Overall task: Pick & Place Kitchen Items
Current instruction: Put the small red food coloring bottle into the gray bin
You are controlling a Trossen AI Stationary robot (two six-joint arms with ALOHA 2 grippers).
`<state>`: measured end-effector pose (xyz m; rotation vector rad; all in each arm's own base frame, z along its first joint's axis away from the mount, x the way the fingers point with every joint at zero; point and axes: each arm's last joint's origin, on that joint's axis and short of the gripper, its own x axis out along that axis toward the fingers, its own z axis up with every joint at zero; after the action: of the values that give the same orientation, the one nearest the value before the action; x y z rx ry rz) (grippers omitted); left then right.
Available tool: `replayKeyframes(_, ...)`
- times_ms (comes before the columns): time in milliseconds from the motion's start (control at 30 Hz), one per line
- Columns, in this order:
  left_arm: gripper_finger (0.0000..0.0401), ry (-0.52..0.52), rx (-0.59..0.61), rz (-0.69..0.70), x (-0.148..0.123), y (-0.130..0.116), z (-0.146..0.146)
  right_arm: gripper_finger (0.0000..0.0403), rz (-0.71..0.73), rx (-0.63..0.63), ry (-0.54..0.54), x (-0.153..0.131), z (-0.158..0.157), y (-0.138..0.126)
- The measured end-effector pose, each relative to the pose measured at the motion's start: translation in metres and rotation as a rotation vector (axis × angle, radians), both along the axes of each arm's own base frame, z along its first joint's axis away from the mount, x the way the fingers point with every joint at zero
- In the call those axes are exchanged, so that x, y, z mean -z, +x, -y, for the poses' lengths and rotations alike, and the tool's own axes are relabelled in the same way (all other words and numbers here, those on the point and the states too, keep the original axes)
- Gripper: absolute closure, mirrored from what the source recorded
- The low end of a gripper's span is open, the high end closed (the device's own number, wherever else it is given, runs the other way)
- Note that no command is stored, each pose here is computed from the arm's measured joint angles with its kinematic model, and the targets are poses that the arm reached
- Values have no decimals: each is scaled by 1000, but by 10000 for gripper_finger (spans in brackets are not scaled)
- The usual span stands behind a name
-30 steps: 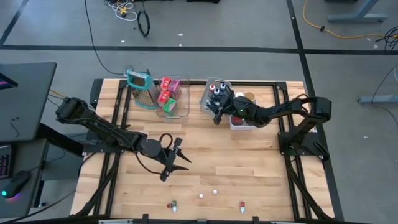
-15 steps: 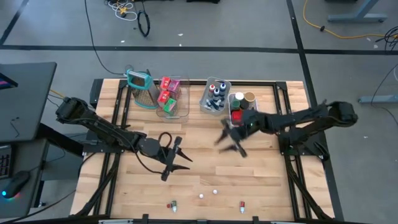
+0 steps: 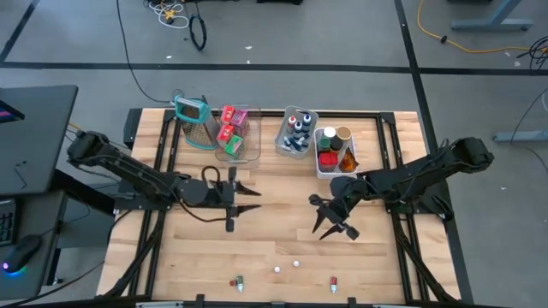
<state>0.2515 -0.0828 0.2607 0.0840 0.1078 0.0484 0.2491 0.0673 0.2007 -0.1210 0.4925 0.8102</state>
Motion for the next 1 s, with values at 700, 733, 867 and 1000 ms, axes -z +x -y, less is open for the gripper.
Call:
replayKeyframes(700, 248, -169, 111, -229, 13, 0, -50, 263, 136, 175, 49, -16, -14, 7)
replayKeyframes(733, 248, -169, 111, -230, 13, 0, -49, 261, 117, 174, 64, -16, -18, 6)
replayKeyframes(867, 248, -181, 100, -232, 13, 0, -50, 240, 57, 138, 98, -14, -37, -2)
replayKeyframes(1000, 248, -181, 3, -229, 14, -1, -52, 210, 2, 121, 38, -4, -58, -11)
